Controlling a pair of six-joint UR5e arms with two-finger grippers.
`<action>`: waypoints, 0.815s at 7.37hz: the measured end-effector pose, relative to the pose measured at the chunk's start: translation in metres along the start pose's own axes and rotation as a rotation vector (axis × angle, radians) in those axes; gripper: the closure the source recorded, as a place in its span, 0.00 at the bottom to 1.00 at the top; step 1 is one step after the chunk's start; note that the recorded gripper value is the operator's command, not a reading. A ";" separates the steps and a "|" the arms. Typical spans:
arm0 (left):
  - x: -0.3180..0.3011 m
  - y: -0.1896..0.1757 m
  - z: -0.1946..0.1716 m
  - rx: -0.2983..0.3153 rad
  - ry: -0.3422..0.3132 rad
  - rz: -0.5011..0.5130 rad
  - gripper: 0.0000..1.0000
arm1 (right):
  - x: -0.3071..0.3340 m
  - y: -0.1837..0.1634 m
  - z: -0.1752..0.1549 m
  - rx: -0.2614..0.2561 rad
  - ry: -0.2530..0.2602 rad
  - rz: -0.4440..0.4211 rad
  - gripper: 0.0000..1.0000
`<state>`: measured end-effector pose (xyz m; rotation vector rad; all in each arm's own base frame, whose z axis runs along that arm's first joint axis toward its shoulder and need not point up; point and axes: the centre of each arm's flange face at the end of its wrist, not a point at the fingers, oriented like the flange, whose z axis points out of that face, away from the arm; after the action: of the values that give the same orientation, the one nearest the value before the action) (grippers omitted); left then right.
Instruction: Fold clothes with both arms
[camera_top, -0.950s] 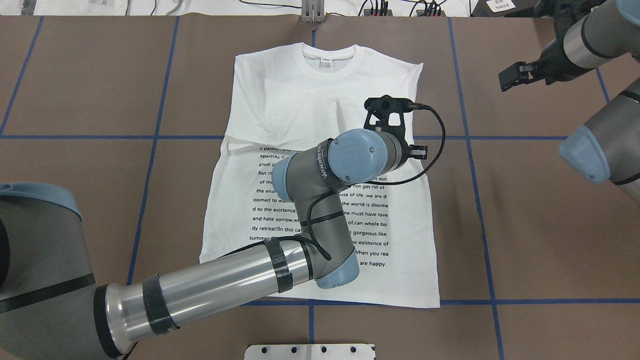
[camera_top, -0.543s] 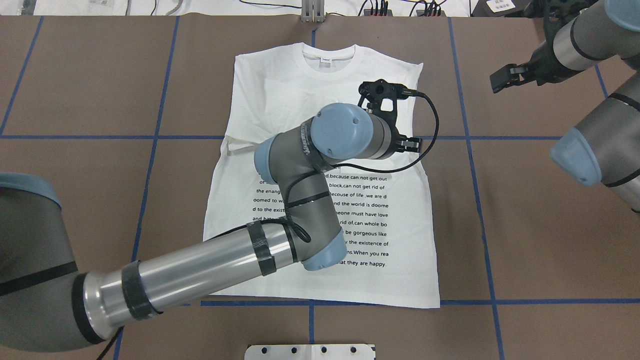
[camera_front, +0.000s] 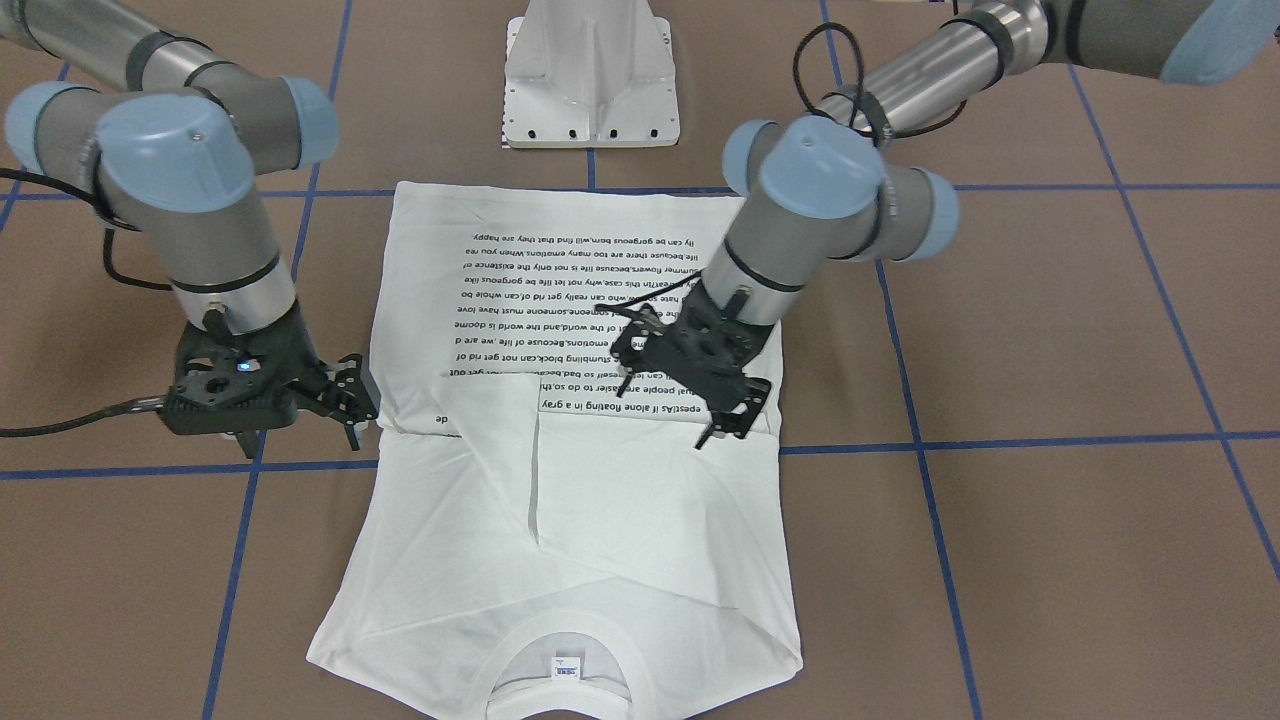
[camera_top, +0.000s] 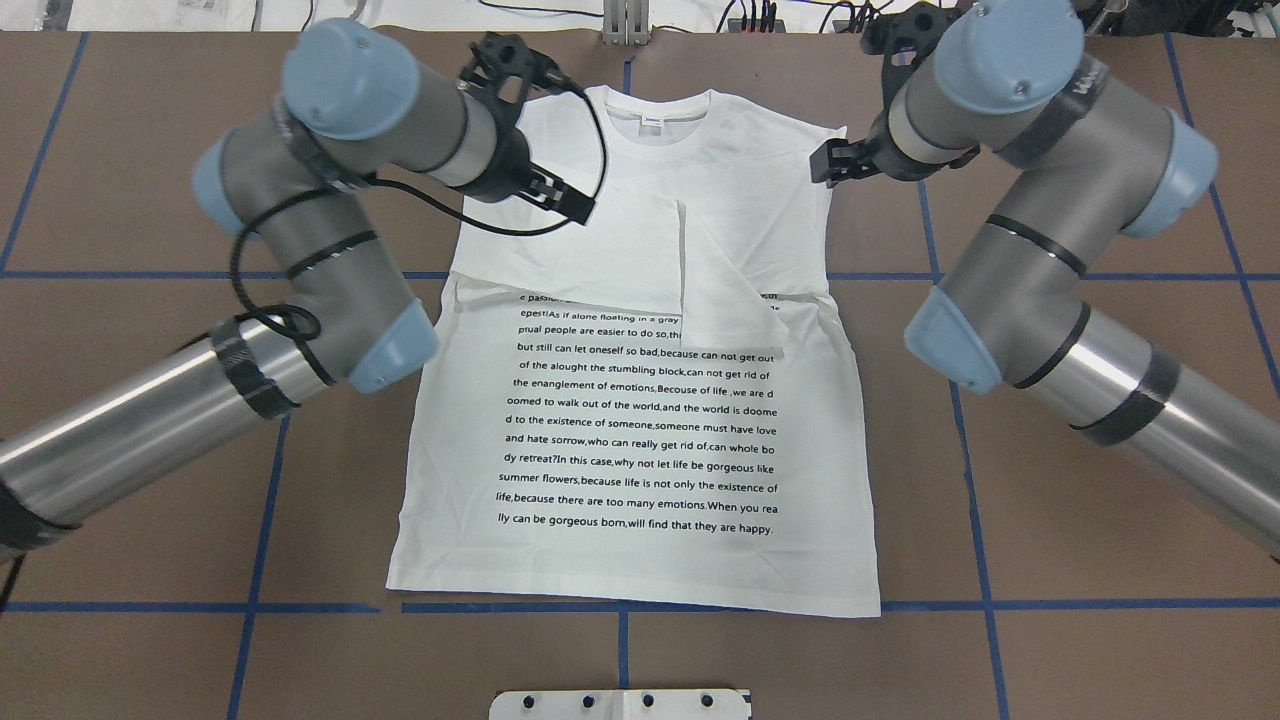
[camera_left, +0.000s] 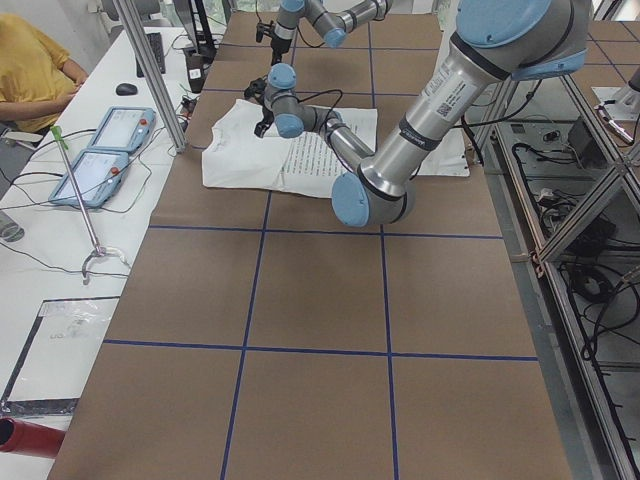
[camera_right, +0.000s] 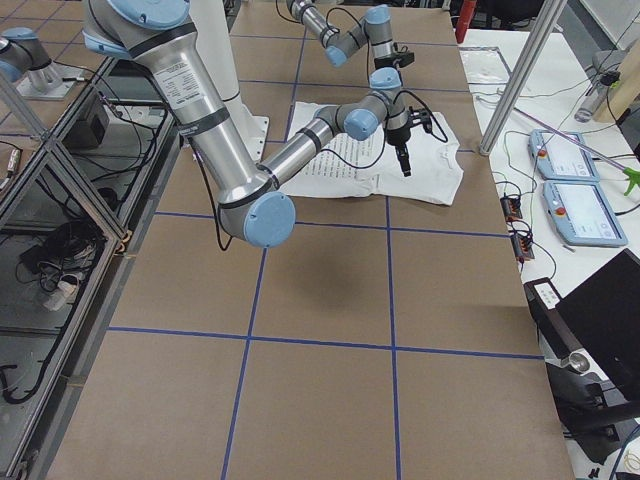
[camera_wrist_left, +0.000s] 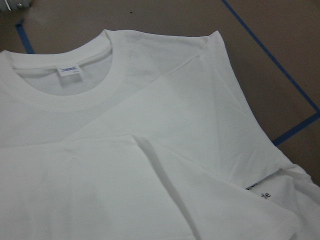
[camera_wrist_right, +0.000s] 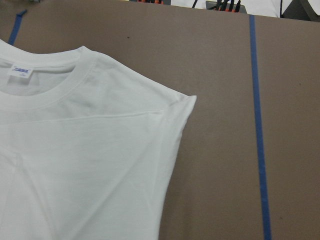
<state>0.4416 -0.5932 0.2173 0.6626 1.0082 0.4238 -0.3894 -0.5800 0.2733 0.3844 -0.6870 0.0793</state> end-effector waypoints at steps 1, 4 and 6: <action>-0.064 0.014 -0.026 -0.016 -0.030 0.087 0.00 | -0.045 0.005 0.010 0.008 0.031 -0.013 0.00; -0.156 0.045 -0.066 -0.048 -0.064 0.204 0.00 | -0.162 0.050 0.021 -0.019 0.179 -0.119 0.02; -0.162 0.049 -0.069 -0.050 -0.067 0.202 0.00 | -0.207 0.081 0.044 -0.023 0.266 -0.201 0.14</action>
<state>0.3023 -0.6349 0.3282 0.7321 0.8680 0.5977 -0.5919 -0.5102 0.1991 0.4105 -0.3842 -0.0672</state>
